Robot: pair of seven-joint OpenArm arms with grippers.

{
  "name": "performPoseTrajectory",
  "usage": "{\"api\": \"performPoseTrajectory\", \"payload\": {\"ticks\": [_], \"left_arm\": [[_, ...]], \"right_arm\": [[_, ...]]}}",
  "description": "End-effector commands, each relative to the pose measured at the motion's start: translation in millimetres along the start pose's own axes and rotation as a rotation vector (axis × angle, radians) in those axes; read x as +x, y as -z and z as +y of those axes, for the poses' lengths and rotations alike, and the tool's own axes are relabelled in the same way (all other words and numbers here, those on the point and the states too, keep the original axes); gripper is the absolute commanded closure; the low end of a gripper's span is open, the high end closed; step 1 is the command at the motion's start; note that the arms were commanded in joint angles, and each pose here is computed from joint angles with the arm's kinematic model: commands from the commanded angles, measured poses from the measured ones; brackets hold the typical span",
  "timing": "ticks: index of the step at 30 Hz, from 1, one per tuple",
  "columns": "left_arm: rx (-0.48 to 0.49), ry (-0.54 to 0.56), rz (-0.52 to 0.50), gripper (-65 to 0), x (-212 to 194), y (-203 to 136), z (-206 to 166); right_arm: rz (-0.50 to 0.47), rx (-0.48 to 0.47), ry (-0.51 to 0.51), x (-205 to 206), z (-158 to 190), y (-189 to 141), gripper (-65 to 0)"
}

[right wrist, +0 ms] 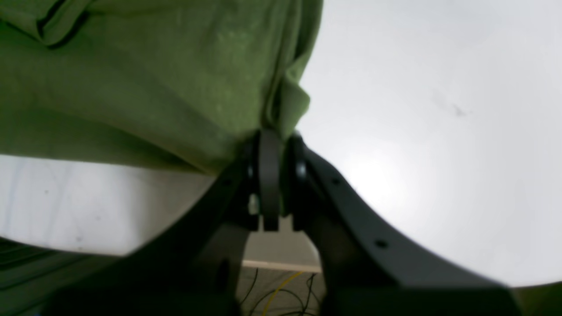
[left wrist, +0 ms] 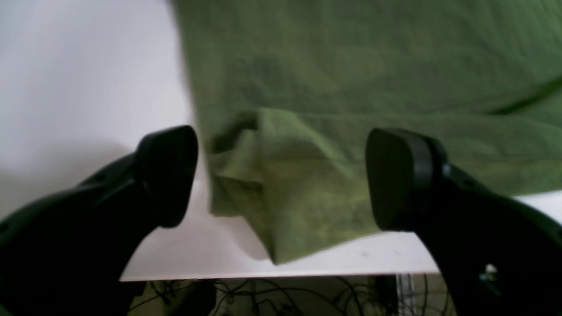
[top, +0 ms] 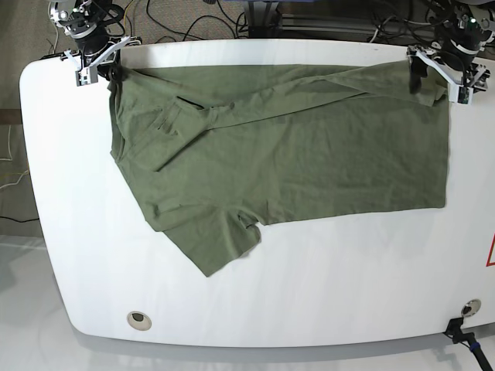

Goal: Fold the T-shirt properly
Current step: 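Hold the shirt edge with both grippers at the table edge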

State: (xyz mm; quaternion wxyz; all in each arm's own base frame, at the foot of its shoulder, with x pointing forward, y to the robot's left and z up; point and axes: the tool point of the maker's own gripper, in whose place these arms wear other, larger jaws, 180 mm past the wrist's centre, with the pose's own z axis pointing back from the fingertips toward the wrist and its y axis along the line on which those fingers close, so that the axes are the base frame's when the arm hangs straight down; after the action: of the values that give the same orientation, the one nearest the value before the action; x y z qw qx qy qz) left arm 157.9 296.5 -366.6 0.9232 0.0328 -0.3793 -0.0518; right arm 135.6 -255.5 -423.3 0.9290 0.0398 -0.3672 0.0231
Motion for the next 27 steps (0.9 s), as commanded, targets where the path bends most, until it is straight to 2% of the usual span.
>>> {"api": "performPoseTrajectory", "payload": {"ticks": [1,9,27], "left_arm": [[0.001,0.01,-0.018,-56.4,3.6,-3.7,3.5],[-0.039,-0.051,0.063,-56.4,-30.1,9.8,-3.8],[-0.061,-0.018,0.031,-56.3,-15.9,7.9,-14.6]], "right_arm": [[-0.015,-0.001,-0.009,5.0,-2.4,-2.6,0.0],[-0.014,-0.001,-0.008,4.4,-2.6,-2.5,0.0],[-0.015,-0.001,-0.007,4.6,-2.5,-2.5,0.0]]}}
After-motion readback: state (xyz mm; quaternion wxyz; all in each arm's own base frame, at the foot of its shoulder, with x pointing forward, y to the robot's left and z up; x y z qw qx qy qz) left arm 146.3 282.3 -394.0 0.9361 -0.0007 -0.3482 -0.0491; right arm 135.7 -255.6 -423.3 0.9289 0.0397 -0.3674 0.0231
